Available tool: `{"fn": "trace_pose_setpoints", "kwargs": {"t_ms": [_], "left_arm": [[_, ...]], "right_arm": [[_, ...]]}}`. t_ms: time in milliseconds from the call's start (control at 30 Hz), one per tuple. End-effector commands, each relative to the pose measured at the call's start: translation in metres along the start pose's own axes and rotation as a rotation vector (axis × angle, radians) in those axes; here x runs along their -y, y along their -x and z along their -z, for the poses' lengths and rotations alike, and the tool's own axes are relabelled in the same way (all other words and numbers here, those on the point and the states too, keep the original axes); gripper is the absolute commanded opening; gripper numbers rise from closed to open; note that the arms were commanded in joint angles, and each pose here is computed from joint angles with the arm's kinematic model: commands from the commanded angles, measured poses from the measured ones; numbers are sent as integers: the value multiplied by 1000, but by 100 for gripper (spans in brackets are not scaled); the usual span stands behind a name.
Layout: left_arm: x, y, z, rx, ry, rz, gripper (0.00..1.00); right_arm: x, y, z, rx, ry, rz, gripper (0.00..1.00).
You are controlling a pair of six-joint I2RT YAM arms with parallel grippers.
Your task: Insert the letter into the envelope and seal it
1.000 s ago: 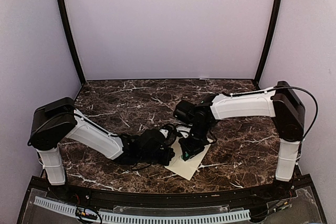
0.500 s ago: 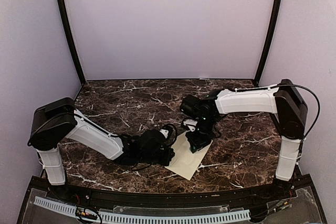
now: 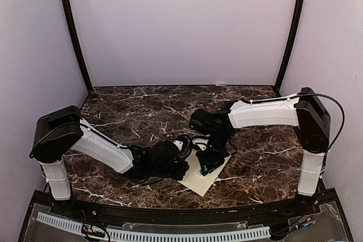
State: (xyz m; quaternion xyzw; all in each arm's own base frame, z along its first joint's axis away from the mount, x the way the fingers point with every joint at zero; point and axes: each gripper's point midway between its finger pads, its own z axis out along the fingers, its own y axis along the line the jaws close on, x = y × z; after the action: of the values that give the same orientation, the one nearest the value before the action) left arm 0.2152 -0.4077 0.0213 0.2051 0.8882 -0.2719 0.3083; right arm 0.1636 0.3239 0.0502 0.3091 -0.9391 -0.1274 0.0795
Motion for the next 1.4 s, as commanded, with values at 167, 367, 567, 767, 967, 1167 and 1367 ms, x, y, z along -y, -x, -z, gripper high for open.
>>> {"fn": "trace_pose_setpoints", "kwargs": {"t_ms": [167, 367, 567, 767, 967, 1167, 1367], "left_arm": [[9, 5, 8, 10, -8, -40, 0], [10, 5, 8, 12, -9, -56, 0], [11, 5, 8, 12, -11, -59, 0], [11, 5, 8, 13, -10, -59, 0], [11, 5, 8, 15, -7, -58, 0], [11, 5, 8, 12, -6, -61, 0], [12, 5, 8, 11, -9, -64, 0]], "right_arm": [[31, 0, -11, -44, -101, -51, 0], [83, 3, -2, -32, -282, -115, 0], [73, 14, 0, -11, -260, -80, 0], [20, 10, -1, -40, -109, 19, 0], [-11, 7, -2, -60, -19, 42, 0], [7, 9, -7, -65, -88, 19, 0], [65, 26, 0, -14, -288, -59, 0]]}}
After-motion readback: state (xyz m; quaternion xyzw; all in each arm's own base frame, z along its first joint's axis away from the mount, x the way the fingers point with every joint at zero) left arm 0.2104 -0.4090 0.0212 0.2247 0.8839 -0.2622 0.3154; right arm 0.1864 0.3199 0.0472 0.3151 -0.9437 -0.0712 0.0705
